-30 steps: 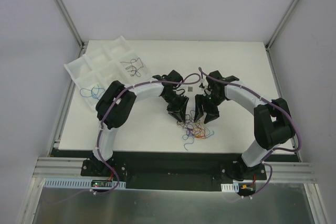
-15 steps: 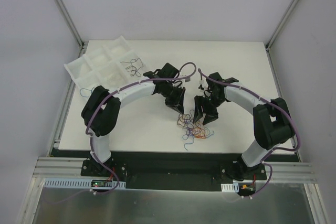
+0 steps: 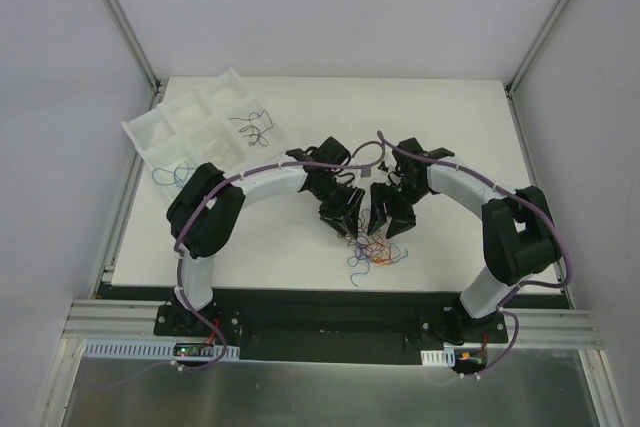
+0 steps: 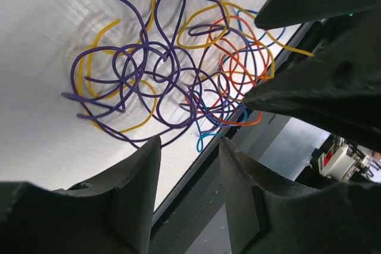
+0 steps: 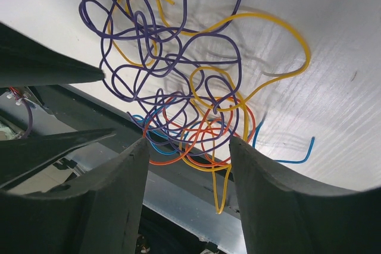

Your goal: Untangle the cables

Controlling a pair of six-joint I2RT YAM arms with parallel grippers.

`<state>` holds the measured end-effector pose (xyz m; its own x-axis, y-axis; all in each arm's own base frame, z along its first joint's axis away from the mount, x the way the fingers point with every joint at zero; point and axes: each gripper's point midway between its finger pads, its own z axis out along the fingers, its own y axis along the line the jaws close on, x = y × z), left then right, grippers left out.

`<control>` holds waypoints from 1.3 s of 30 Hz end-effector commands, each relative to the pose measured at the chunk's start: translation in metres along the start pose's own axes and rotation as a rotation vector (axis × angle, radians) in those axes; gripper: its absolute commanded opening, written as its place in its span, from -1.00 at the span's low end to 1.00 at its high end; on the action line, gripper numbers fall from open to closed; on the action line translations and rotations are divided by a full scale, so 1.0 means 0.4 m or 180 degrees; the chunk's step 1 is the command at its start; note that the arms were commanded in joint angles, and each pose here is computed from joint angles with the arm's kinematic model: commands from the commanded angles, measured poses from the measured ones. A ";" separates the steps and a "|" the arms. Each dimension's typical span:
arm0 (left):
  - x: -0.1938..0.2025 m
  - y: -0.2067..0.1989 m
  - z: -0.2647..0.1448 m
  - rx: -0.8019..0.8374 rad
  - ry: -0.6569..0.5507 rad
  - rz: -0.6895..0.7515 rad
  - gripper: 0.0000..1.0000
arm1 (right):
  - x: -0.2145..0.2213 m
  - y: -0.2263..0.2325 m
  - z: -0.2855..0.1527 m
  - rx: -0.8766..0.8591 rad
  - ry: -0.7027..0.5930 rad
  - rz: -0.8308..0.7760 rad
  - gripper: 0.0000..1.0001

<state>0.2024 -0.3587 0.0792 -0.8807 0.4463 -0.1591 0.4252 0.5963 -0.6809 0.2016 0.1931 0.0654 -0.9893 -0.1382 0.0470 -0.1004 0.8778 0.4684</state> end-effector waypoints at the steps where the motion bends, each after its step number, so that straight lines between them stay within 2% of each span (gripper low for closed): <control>1: -0.005 -0.020 0.031 0.0122 0.0107 0.0183 -0.17 | 0.012 0.002 0.002 -0.0036 0.0080 0.0023 0.18; 8: 0.001 -0.004 0.048 0.0013 0.0129 0.0178 -0.42 | 0.018 0.001 0.011 -0.0057 0.0141 0.0056 0.18; 10: 0.001 -0.005 0.047 -0.0010 0.0119 0.0191 -0.38 | 0.020 0.000 0.016 -0.0062 0.0174 0.0068 0.18; 13: 0.000 -0.004 0.047 -0.0035 0.0108 0.0184 -0.21 | 0.021 0.000 0.019 -0.0070 0.0195 0.0078 0.18; 17: 0.004 -0.007 0.057 -0.0003 0.0153 0.0187 -0.21 | 0.021 -0.002 0.024 -0.0070 0.0212 0.0087 0.18; 18: 0.004 -0.009 0.060 0.0012 0.0161 0.0195 -0.29 | 0.021 -0.002 0.025 -0.0073 0.0218 0.0090 0.18; 20: 0.002 -0.014 0.056 0.0010 0.0147 0.0215 -0.58 | 0.021 -0.004 0.027 -0.0071 0.0224 0.0098 0.18; 24: -0.011 -0.037 0.022 -0.0016 0.0014 0.0350 -0.89 | 0.022 -0.012 0.033 -0.0023 0.0243 0.0124 0.18; 26: -0.024 -0.056 -0.009 -0.0058 -0.0110 0.0446 -1.00 | 0.020 -0.021 0.035 0.0042 0.0236 0.0148 0.17; 32: -0.089 -0.155 -0.141 -0.0137 -0.0690 0.0826 -1.00 | 0.020 -0.068 0.038 0.0408 0.0267 0.0290 0.06; 39: -0.184 -0.267 -0.342 -0.0333 -0.1584 0.1069 -1.00 | 0.018 -0.116 0.026 0.0804 0.0229 0.0386 0.01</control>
<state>0.2277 -0.3705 0.1831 -0.7695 0.3966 -0.5006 0.6364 0.5421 -0.5487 0.1975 0.1727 0.0349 -0.9864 -0.0904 0.1373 -0.0408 0.9436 0.3285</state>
